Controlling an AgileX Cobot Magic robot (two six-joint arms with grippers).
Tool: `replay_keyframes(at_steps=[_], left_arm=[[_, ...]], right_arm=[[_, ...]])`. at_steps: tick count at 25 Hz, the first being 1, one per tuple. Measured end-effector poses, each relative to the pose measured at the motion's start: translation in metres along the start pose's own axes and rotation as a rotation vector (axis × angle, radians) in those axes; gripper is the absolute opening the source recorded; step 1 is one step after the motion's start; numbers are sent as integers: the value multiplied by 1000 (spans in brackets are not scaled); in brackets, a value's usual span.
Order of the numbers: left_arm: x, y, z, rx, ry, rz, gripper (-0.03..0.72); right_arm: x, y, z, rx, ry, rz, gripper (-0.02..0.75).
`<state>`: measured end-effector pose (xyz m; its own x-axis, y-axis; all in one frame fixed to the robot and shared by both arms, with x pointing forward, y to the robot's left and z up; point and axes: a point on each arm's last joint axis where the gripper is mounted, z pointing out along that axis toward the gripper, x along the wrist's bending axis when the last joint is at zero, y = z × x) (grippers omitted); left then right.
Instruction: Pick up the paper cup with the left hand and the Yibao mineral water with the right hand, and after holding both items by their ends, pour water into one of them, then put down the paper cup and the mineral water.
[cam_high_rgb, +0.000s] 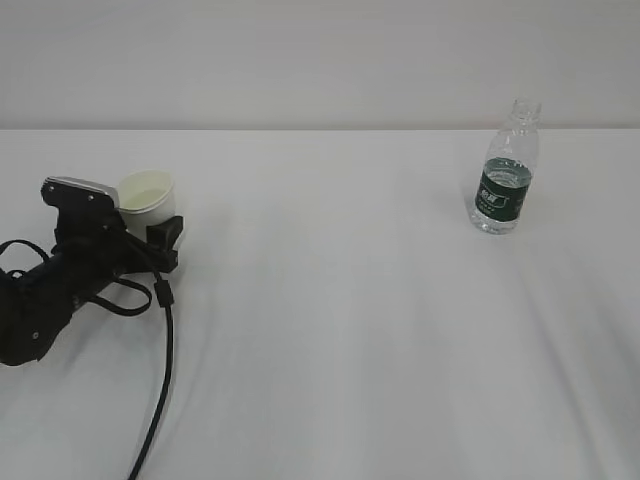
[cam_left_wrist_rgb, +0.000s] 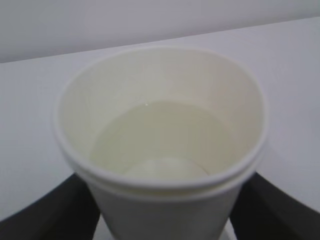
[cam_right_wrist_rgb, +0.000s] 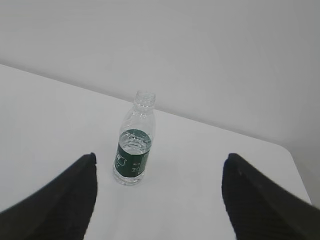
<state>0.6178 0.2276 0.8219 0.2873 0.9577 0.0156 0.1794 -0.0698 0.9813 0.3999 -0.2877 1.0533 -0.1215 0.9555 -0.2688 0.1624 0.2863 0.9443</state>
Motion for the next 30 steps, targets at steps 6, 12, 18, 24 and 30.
replay_keyframes(at_steps=[6,12,18,24,30], left_arm=[[-2,-3,-4,15,-17,6,543],[-2,9,-7,-7,-29,16,545],[-3,16,-12,-14,-30,18,546],[-4,10,-18,13,-31,14,546],[-4,10,-24,25,-30,12,546]], right_arm=[[0,0,0,2,0,2,589],[0,0,0,2,0,4,589],[0,0,0,2,0,5,589],[0,0,0,2,0,5,589],[0,0,0,2,0,6,589]])
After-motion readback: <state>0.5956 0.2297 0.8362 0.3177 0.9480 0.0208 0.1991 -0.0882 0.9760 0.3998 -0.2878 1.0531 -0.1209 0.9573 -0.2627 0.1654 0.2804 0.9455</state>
